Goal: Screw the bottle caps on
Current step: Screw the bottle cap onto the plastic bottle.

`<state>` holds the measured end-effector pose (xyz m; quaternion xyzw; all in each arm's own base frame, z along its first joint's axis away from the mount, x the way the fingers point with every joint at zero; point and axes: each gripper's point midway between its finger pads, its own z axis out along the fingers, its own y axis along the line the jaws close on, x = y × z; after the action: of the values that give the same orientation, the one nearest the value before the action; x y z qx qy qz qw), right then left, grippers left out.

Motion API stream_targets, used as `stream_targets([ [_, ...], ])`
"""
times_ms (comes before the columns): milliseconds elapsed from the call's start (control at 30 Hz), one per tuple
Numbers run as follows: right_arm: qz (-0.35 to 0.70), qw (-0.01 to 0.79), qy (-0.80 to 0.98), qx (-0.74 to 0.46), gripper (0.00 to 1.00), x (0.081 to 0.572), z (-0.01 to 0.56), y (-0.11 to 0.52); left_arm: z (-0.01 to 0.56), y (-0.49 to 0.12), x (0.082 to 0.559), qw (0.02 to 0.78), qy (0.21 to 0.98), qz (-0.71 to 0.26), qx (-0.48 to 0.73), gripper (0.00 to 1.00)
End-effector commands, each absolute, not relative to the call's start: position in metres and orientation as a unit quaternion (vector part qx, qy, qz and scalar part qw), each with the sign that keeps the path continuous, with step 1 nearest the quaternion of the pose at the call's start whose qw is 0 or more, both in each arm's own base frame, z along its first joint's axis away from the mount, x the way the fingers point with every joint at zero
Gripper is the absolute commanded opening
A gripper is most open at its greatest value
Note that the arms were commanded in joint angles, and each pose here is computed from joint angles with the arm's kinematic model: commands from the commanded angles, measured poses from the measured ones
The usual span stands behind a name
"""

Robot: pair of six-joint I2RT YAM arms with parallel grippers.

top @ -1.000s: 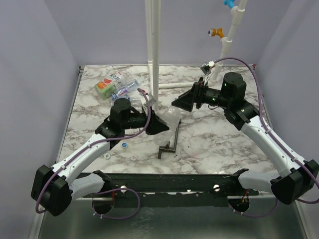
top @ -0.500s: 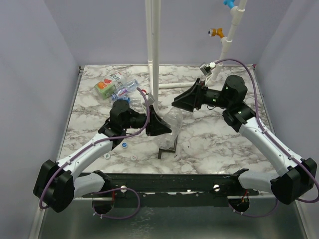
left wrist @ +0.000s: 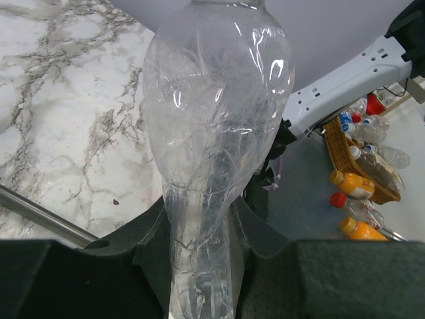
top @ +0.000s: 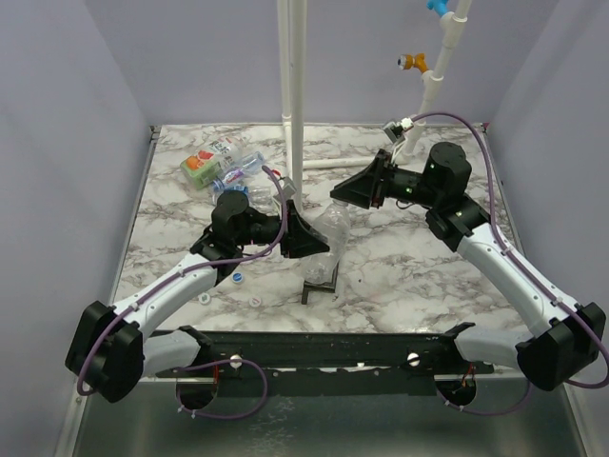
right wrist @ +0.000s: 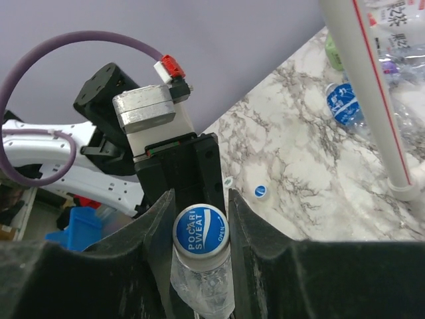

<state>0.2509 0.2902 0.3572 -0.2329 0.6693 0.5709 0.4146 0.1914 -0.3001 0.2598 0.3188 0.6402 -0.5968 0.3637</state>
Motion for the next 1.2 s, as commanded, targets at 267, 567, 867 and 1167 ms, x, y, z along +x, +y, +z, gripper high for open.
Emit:
stream_targets([
  [267, 0.427, 0.399, 0.807, -0.087, 0.01, 0.293, 0.3, 0.258, 0.233, -0.29, 0.279, 0.531, 0.748, -0.355, 0.181, 0.0],
  [567, 0.347, 0.389, 0.853, -0.02, 0.06, 0.311, 0.272, 0.24, 0.223, -0.32, 0.284, 0.553, 0.769, -0.243, 0.208, 0.0],
  [867, 0.367, 0.472, 0.799, -0.061, 1.0, 0.3, 0.333, 0.212, 0.223, -0.314, 0.271, 0.449, 0.754, -0.402, 0.263, 0.0],
  [1167, 0.514, 0.418, 0.727, -0.177, 0.99, 0.24, 0.327, 0.247, 0.285, -0.308, 0.23, 0.391, 0.632, -0.595, 0.306, 0.0],
])
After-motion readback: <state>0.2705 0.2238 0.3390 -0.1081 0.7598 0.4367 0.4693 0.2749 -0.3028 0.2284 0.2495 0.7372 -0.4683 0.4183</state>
